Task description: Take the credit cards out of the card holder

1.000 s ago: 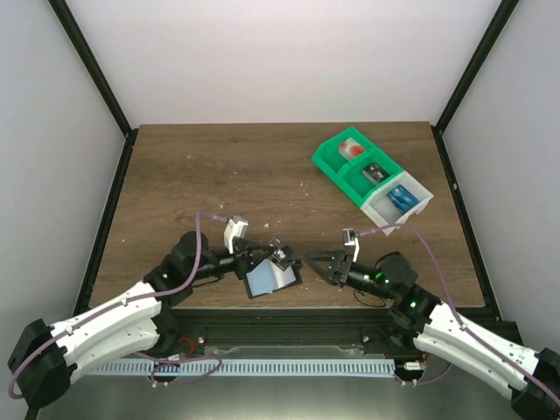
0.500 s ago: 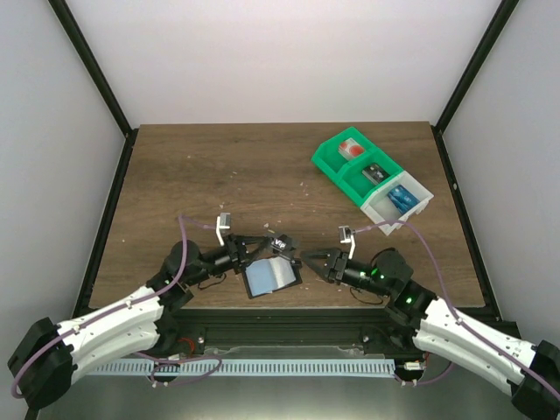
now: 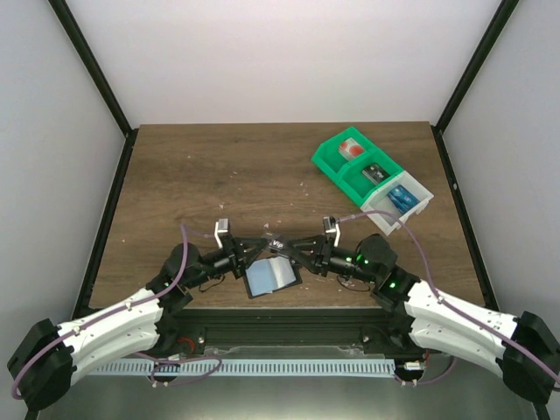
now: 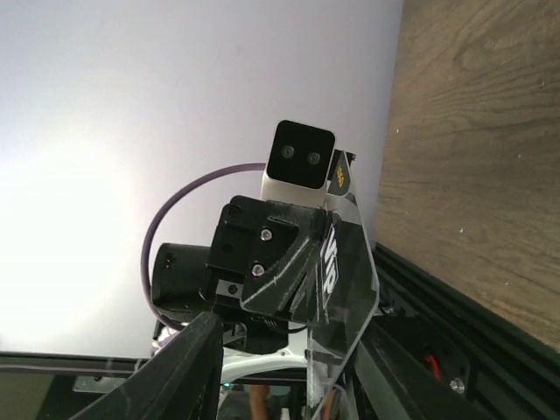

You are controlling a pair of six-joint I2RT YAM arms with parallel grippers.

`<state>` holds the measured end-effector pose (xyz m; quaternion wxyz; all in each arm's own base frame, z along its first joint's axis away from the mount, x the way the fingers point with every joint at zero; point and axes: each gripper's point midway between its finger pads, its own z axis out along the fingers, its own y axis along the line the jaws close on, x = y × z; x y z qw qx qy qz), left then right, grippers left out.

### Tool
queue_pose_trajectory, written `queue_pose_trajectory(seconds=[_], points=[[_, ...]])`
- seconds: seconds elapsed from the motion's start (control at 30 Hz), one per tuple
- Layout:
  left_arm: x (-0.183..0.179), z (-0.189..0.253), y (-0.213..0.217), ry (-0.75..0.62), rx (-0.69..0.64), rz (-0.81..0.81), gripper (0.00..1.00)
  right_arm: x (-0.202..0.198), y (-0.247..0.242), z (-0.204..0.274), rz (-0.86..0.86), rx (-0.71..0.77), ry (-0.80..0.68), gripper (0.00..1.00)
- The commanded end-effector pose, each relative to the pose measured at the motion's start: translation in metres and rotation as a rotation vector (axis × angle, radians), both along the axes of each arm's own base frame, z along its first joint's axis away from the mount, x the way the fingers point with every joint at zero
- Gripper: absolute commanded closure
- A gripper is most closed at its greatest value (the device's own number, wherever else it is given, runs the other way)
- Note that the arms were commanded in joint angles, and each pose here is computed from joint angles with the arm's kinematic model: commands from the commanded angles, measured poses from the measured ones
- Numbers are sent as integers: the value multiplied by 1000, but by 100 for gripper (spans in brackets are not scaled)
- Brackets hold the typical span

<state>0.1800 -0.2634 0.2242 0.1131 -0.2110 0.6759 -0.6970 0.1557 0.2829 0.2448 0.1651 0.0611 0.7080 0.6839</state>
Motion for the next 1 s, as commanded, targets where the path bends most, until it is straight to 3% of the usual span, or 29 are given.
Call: queue_pose_trajectory(seconds=[0.0,0.1,0.37,0.5,0.6,0.67,0.73,0.8,0.9,0.97], points=[[0,-2,4,63,-44,15,100,2,7,23,24,70,23,64],[0,-6,7,87,-46,22,100,2,10,21,35,67,38,70],[0,-14,14,146,-72,53,100,1,11,24,41,73,51,75],[-1,-15,16,153,-75,59,100,0,12,25,50,75,57,86],[0,-13,16,143,-77,64,100,1,14,26,54,76,47,99],[1,-10,16,124,-79,66,100,2,16,24,53,64,26,99],[2,-5,17,80,-77,73,85,5,17,25,46,41,-34,99],[3,-2,18,27,-57,84,55,8,16,22,32,5,-98,100],[5,4,23,-51,-18,110,27,12,5,14,16,-39,-166,100],[8,9,27,-115,26,140,2,20,-7,7,-15,-83,-190,99]])
